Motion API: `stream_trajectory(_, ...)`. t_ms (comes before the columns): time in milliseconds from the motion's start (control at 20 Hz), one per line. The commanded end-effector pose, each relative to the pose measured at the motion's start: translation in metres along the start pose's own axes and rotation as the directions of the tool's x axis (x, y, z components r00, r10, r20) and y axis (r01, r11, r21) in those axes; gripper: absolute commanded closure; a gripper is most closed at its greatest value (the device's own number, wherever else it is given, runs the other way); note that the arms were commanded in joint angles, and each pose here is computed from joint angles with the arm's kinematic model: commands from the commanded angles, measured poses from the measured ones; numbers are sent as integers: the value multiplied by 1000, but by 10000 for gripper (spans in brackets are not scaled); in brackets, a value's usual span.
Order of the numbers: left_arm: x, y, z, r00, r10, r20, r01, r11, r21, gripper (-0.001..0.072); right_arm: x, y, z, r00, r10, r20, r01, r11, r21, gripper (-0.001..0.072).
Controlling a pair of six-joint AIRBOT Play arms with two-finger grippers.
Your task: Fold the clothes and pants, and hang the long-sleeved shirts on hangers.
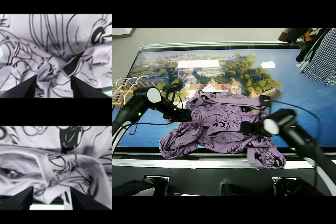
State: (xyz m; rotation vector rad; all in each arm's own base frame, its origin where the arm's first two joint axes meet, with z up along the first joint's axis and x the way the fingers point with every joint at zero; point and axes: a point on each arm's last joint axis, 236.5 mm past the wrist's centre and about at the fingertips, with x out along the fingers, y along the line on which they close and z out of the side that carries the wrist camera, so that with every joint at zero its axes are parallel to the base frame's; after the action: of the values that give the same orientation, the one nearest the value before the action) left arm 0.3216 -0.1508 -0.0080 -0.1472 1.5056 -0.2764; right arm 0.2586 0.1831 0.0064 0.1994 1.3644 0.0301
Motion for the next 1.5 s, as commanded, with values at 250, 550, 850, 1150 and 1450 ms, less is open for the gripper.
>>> stream_trajectory(250, 7, -14, 0, 998, 0, 57, -5, 996, 84, 81, 73, -15, -3, 971, -237, -27, 236, 971, -38, 665)
stream_trajectory(550, 41, -105, -23, 991, -70, 116, 22, 929, 369, 82, 40, -15, -6, 979, -203, -16, 203, 978, 38, 665)
stream_trajectory(850, 68, -108, -47, 997, -38, 74, 4, 908, 419, 86, 41, -7, -15, 985, -167, -54, 171, 981, 93, 664)
stream_trajectory(1150, 95, -105, -34, 996, -24, 91, -15, 910, 413, 281, 40, 3, -26, 988, -121, -97, 133, 983, 123, 664)
stream_trajectory(1450, 23, -102, -2, 997, -23, 70, -3, 933, 359, 675, -38, -26, 22, 987, -161, -25, 162, 962, 218, 665)
